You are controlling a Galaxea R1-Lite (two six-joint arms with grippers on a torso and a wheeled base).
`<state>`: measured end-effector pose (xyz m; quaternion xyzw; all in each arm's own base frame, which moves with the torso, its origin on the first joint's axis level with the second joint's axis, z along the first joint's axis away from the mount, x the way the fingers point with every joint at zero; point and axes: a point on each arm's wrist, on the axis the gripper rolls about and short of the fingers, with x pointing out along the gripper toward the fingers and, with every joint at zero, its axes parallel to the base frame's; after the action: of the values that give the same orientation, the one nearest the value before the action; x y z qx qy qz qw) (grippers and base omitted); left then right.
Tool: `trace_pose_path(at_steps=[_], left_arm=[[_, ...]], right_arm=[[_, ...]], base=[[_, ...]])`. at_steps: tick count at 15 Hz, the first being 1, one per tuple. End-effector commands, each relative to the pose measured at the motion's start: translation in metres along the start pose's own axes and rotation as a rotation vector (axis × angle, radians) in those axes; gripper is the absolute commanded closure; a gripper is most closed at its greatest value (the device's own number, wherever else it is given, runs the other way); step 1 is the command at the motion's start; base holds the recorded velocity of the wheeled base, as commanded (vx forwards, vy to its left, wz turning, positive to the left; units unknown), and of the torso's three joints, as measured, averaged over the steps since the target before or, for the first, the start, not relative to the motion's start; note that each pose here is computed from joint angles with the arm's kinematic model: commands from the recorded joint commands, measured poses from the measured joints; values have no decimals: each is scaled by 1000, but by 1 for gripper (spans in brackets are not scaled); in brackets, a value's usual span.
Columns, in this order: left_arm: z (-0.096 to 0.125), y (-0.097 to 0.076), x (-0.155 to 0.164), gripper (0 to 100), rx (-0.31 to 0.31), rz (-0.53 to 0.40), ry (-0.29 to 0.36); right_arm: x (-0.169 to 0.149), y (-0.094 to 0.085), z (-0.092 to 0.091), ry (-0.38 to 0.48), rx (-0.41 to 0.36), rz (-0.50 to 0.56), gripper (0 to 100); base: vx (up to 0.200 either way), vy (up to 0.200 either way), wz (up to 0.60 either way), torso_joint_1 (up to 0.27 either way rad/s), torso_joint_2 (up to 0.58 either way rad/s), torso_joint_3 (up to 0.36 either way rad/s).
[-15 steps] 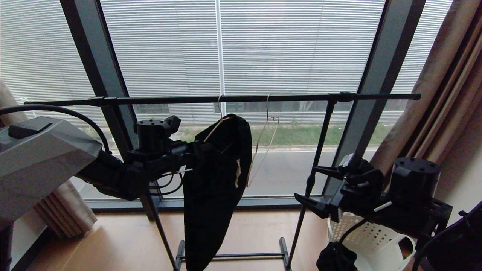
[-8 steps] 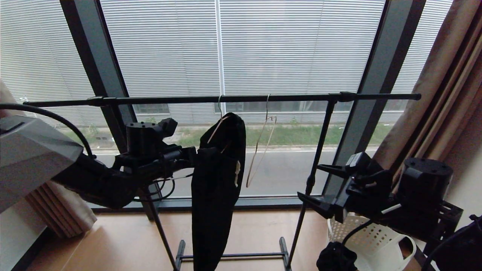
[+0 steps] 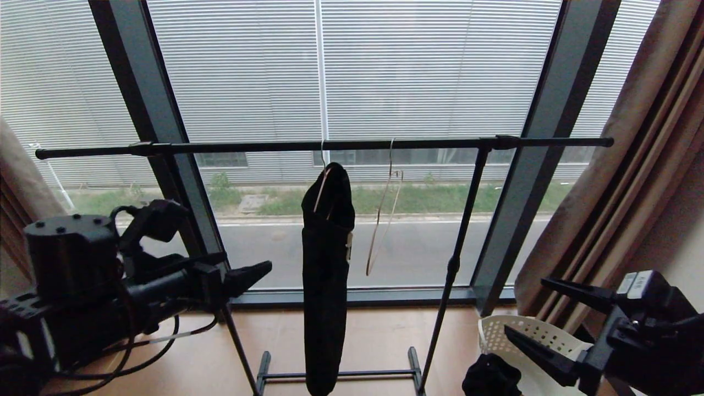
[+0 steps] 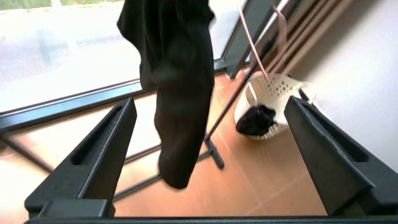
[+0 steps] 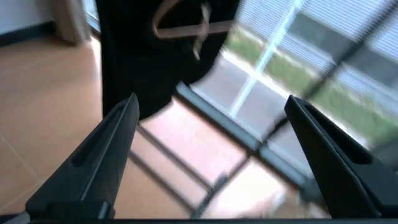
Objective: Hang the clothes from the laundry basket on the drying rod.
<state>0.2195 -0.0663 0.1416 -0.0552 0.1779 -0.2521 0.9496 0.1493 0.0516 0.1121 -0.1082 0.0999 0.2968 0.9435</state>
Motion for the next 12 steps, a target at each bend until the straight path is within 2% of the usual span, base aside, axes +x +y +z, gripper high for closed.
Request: trace_pose_path(at_steps=[1,2,4,7,9,10,11,12], left_arm=[[-15,-15,-62,0,49,-6,-82],[-26,-20,-82,0,66,-8,-103],[-44,-23,-100,0,85,5,-108],[-60,-25,-123,0,100,74,-157],[-70,-28,-138,0,97,75,-145],[-71,-29,-139,0,96,75,-144],[-83,-31,-154,0,95,73,-127],[-88,-32,-159,0,94,73,-124]], right_arm=[[-52,11,10,-76,7,-95,0],[-71,17,6,-63,10,-105,0],[-93,26,-6,-34,17,-119,0],[-132,44,-30,-19,21,-144,0],[-149,53,-45,-8,31,-167,0],[-150,54,-46,-4,33,-172,0],[-155,61,-61,-2,50,-237,0],[-157,62,-61,-22,47,-262,0]], base=[[0,0,0,0,0,0],[0,0,0,0,0,0],[0,0,0,0,0,0],[0,0,0,0,0,0],[0,0,0,0,0,0],[0,0,0,0,0,0],[0,0,0,0,0,0],[0,0,0,0,0,0]])
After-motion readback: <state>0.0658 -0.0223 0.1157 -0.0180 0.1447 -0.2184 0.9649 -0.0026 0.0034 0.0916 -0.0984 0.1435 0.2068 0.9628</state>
